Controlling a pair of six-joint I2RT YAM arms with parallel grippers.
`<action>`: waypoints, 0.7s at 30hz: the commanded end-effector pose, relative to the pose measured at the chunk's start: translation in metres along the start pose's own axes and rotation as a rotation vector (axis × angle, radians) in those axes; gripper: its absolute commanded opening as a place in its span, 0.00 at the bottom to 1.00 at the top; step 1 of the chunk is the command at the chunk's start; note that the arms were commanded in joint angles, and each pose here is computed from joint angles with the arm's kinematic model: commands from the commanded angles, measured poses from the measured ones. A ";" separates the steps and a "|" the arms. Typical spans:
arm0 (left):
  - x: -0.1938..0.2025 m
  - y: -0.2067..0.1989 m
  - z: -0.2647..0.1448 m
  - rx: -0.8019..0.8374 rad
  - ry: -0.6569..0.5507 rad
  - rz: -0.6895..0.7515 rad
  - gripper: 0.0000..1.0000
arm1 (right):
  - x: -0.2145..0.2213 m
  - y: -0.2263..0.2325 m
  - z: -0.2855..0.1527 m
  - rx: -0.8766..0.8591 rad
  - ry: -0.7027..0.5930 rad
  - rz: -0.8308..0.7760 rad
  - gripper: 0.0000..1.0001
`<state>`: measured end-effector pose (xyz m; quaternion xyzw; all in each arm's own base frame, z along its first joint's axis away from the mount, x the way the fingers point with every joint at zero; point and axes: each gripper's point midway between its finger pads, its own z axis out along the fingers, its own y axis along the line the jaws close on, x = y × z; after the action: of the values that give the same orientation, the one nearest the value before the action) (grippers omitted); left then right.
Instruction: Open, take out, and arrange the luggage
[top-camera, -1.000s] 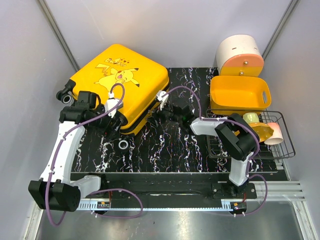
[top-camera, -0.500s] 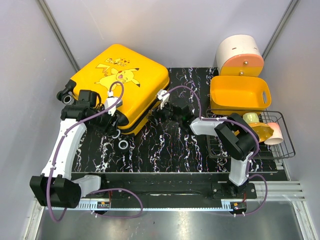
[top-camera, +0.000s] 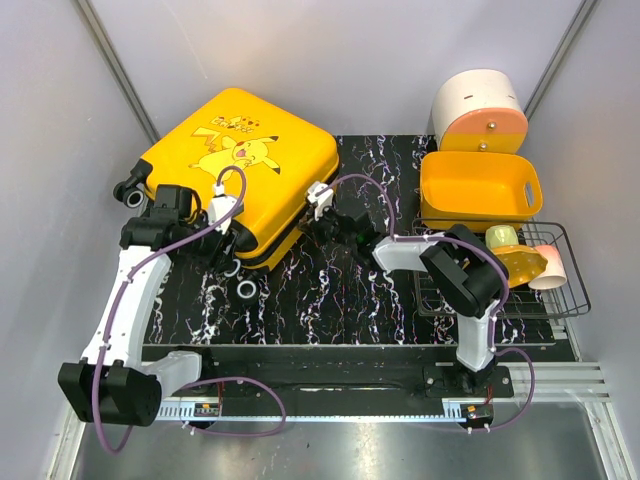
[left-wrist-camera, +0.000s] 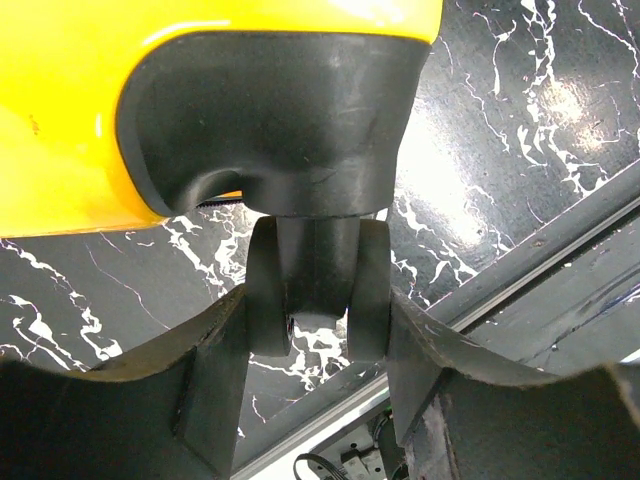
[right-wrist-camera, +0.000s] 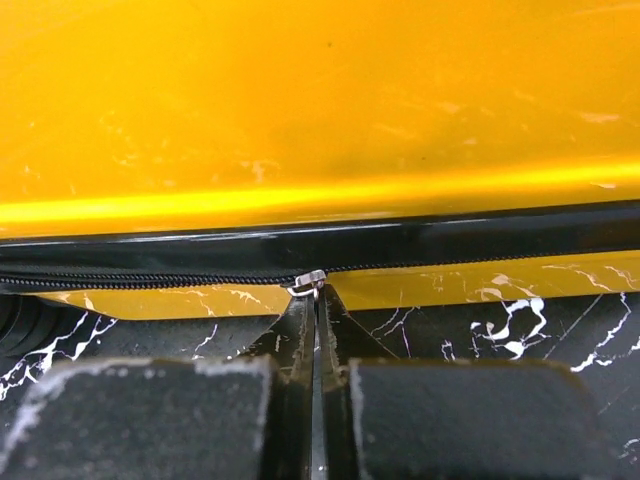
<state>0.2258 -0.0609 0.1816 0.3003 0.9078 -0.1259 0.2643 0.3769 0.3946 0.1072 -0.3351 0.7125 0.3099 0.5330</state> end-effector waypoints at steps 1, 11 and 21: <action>0.015 0.009 -0.002 -0.038 0.038 0.001 0.00 | -0.024 -0.035 -0.020 0.138 -0.035 -0.054 0.00; 0.051 0.035 -0.024 -0.117 0.090 -0.012 0.00 | -0.040 -0.122 -0.045 0.316 -0.046 -0.112 0.00; 0.073 0.044 -0.037 -0.152 0.145 0.046 0.00 | -0.032 -0.135 -0.058 0.276 0.009 -0.120 0.00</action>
<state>0.2133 -0.0196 0.1796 0.3085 0.9032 -0.1085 0.2780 0.4628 0.2882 0.1232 -0.3007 0.7308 0.1926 0.5817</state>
